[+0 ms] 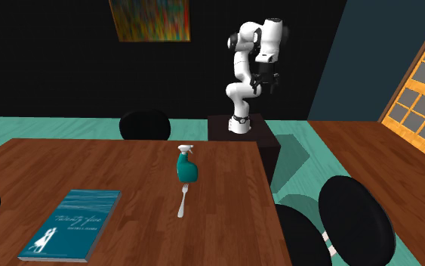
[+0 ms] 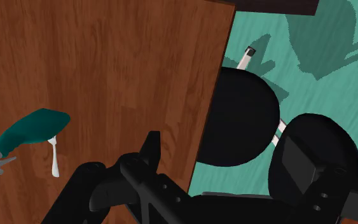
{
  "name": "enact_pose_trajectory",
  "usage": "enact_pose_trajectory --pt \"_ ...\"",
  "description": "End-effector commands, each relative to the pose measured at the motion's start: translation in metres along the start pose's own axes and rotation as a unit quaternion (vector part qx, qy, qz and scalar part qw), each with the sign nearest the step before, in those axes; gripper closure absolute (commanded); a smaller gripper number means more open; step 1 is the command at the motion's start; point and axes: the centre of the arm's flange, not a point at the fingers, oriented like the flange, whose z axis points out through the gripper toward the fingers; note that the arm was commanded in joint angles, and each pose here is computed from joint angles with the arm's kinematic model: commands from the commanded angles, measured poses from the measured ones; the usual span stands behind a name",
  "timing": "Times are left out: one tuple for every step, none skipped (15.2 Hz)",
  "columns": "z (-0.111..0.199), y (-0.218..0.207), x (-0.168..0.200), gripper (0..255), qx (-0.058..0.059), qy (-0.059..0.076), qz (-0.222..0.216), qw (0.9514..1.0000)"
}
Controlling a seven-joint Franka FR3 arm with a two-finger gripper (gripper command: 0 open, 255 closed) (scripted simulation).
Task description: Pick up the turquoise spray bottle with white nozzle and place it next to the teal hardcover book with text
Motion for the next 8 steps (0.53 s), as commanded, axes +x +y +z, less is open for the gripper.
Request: enact_pose_trajectory --pt "0.000 0.000 0.000 0 0.000 0.000 0.000 1.0000" --pt "0.008 0.010 0.001 0 -0.004 -0.006 -0.017 0.9998" --pt "0.015 0.019 0.001 0 -0.007 -0.012 -0.035 0.9993" --pt "0.023 0.029 0.003 0 -0.011 -0.018 -0.052 0.9984" --pt "0.031 0.038 0.004 0 -0.014 -0.024 -0.069 0.9972" --pt "0.038 0.048 0.005 0 -0.018 -0.030 -0.086 0.9957" --pt "0.046 0.057 0.007 0 -0.021 -0.036 -0.103 0.9938" --pt "0.053 0.067 0.009 0 -0.025 -0.042 -0.121 0.9915"
